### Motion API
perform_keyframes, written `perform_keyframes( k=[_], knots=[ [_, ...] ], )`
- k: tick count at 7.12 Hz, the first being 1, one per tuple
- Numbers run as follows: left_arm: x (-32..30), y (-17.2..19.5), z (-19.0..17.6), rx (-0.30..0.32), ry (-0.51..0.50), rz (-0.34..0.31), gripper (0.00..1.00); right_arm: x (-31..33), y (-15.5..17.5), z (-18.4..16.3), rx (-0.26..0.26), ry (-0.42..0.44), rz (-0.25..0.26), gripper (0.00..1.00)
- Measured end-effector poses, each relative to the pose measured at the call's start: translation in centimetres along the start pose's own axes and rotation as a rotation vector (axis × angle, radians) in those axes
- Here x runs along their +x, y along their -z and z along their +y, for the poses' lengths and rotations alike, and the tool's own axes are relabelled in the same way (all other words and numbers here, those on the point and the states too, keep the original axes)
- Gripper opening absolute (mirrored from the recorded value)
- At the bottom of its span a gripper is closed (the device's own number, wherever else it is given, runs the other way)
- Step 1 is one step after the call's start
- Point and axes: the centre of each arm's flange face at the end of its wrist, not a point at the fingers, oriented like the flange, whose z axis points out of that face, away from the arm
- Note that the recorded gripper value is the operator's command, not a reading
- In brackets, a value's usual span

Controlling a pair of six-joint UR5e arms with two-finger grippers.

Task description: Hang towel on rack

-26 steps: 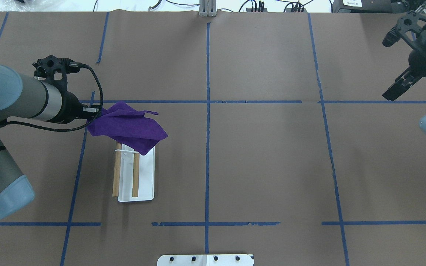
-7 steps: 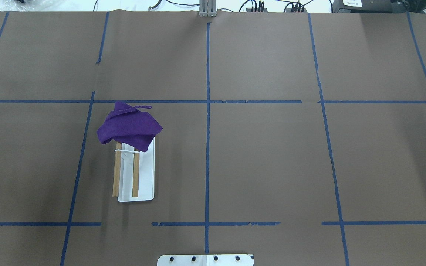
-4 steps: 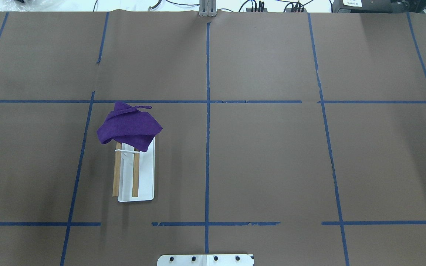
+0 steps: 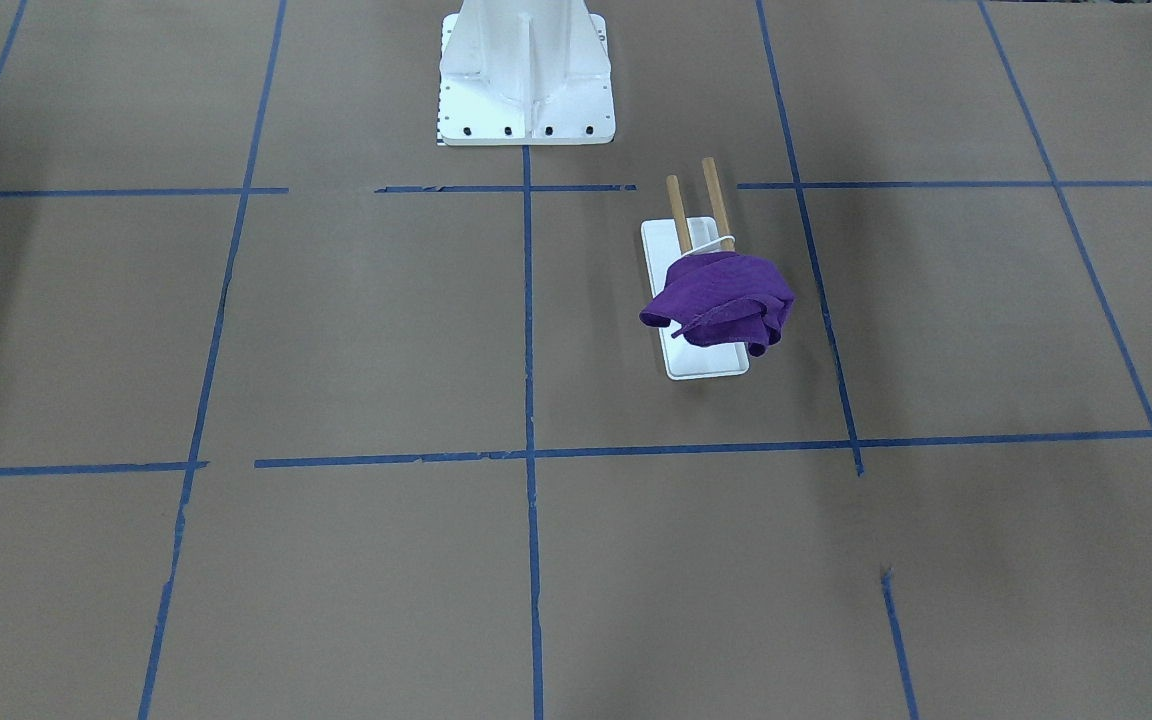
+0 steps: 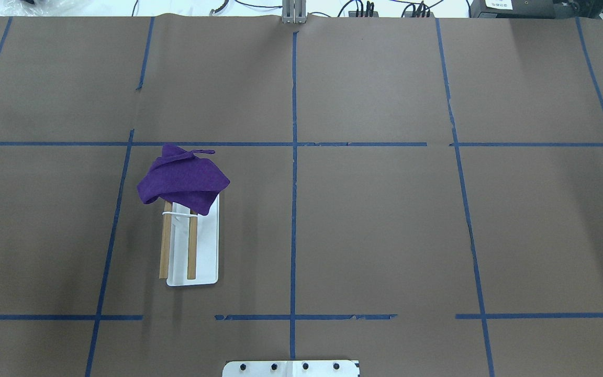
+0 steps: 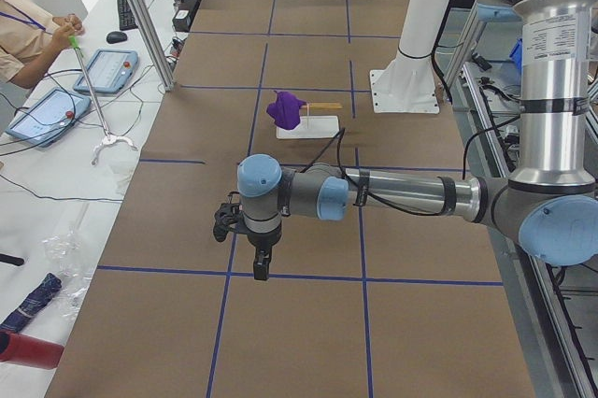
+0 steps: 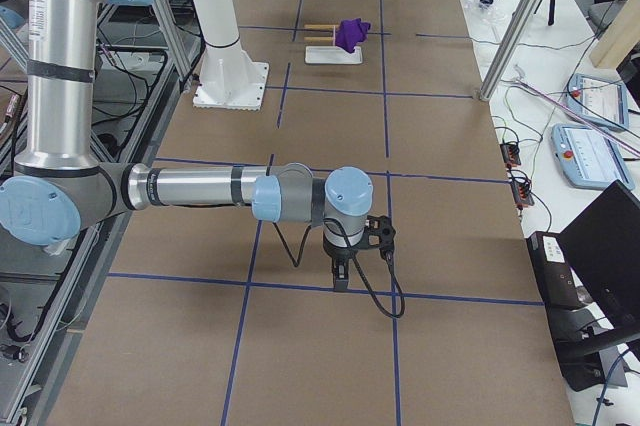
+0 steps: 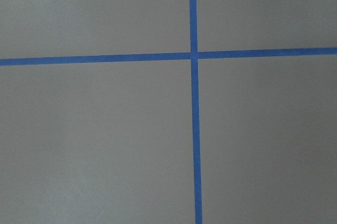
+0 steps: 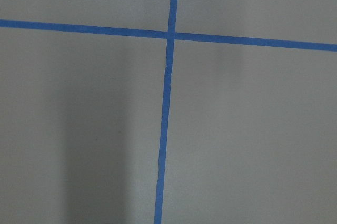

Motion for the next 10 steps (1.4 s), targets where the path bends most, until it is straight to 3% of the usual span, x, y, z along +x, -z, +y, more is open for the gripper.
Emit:
perform_keyframes(
  k=[2, 8, 10],
  knots=[
    [0.00, -0.05, 0.31, 0.002, -0.046, 0.007, 1.00, 0.01, -0.01, -0.02, 0.001, 0.001, 0.000, 1.00],
    [0.09, -0.30, 0.65, 0.002, -0.055, 0.035, 1.00, -0.06, -0.02, -0.07, 0.001, 0.002, 0.000, 1.00],
    [0.47, -0.71, 0.91, -0.005, -0.049, 0.106, 1.00, -0.06, -0.02, -0.07, 0.001, 0.001, 0.000, 1.00]
  ],
)
